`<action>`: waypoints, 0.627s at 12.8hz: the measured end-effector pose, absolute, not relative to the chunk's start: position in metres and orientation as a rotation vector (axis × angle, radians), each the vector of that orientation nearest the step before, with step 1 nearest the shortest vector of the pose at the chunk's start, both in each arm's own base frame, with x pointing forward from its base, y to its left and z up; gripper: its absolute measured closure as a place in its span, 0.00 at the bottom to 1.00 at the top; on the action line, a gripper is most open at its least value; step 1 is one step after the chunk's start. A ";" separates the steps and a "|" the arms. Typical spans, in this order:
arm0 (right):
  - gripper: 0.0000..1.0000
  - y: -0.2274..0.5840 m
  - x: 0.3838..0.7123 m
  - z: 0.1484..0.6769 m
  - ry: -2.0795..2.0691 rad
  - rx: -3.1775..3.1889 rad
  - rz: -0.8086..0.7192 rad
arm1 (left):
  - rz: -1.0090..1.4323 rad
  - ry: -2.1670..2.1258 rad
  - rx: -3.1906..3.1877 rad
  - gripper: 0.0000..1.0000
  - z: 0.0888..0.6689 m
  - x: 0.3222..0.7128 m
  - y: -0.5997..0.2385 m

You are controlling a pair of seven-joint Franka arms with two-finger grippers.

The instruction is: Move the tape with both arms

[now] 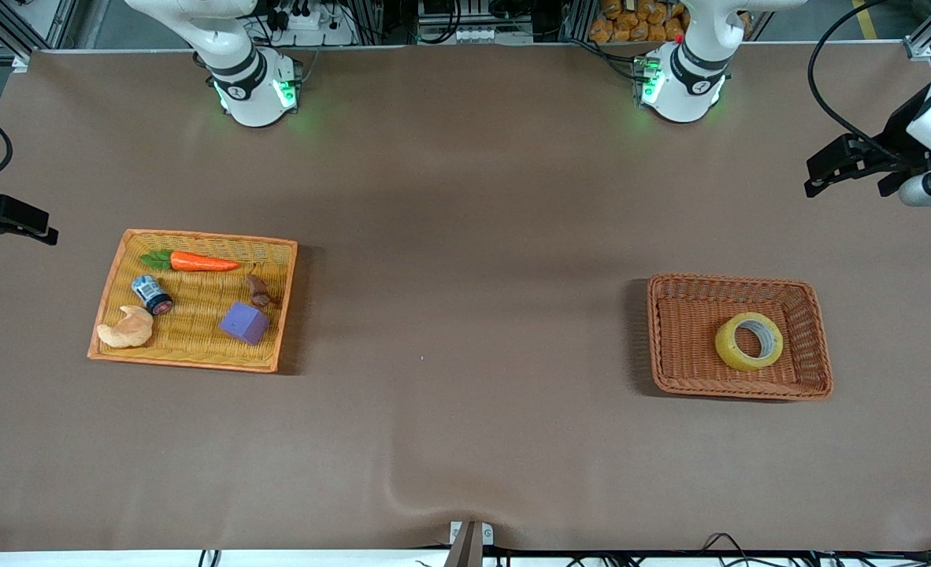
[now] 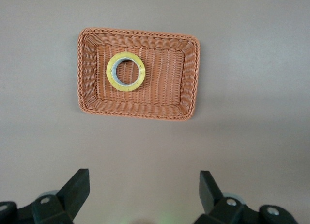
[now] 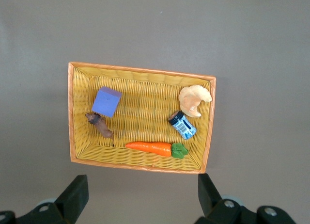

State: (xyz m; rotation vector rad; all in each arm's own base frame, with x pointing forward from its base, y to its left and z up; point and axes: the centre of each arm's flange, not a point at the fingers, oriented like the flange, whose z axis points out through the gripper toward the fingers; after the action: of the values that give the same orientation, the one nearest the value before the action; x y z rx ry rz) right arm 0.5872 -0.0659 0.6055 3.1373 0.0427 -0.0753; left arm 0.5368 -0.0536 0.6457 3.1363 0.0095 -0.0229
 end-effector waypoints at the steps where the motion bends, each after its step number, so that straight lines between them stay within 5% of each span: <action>1: 0.00 -0.066 0.589 0.607 0.041 3.136 -0.051 | -0.024 0.007 3.136 0.00 0.646 0.537 -0.054; 8: 0.00 -0.066 0.590 0.608 0.038 3.134 -0.032 | -0.034 -0.018 3.136 0.00 0.647 0.535 -0.061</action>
State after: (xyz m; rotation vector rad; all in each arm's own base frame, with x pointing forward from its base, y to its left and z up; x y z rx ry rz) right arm 0.5902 -0.0661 0.6079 3.1345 0.0377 -0.0319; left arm 0.5348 -0.0608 0.6468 3.1359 -0.0181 -0.0344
